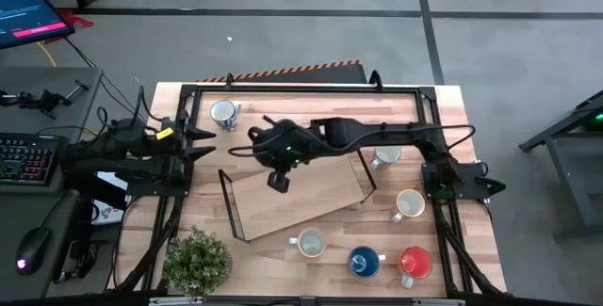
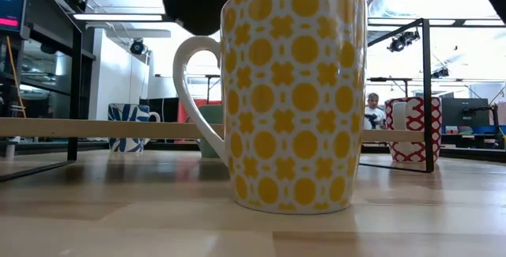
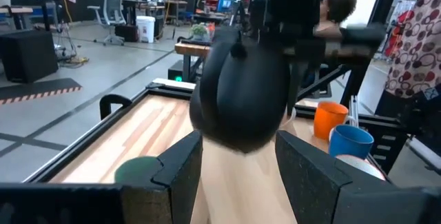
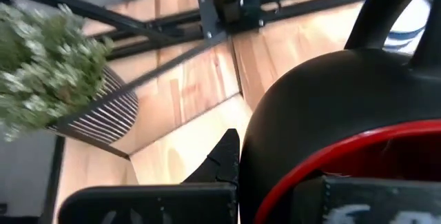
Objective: Place coffee mugs
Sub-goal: Put the black mug on the shelf
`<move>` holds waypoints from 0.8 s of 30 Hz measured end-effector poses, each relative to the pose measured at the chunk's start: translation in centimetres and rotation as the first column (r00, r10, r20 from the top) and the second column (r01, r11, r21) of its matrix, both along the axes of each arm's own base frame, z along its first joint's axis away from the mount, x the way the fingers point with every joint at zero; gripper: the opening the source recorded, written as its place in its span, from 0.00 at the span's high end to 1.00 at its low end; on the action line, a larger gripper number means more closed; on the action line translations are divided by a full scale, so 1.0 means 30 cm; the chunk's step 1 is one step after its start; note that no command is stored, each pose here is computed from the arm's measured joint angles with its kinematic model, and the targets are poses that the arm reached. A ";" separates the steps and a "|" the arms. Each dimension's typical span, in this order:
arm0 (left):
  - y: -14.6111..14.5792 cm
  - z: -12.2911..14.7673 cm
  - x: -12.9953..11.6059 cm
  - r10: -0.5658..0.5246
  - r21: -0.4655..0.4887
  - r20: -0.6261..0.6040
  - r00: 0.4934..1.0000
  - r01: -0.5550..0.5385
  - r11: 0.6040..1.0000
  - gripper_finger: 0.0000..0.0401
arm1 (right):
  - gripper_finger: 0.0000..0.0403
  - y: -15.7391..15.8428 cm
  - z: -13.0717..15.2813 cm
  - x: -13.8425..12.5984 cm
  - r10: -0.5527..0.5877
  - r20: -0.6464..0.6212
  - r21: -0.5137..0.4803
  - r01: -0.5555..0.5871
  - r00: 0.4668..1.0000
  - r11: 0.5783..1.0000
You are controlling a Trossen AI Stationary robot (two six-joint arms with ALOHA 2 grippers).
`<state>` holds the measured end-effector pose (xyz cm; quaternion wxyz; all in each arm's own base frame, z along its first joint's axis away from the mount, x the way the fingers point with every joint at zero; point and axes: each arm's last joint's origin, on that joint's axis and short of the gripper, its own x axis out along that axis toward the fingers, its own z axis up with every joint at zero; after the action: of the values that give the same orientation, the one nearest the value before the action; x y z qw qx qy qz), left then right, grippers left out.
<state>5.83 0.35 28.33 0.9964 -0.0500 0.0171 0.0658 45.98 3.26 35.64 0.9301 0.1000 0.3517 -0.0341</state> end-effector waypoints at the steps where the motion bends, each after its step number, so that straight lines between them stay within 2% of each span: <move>1: 0.000 0.000 0.000 0.000 0.000 0.000 1.000 0.000 1.000 0.56 | 1.00 0.000 -0.015 0.005 0.000 -0.019 -0.001 0.000 1.000 1.000; 13: 0.000 0.000 0.000 -0.004 0.001 0.000 1.000 0.004 1.000 0.56 | 1.00 0.002 -0.167 0.033 -0.042 -0.238 0.017 0.047 0.970 0.999; 24: 0.000 -0.001 0.000 -0.004 0.001 -0.003 1.000 0.004 1.000 0.56 | 1.00 0.048 -0.277 0.066 -0.122 -0.331 0.084 0.157 0.936 0.984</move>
<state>5.84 0.34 28.30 0.9966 -0.0492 0.0186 0.0637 47.97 4.70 27.34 0.8479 0.1683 0.4933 -0.0968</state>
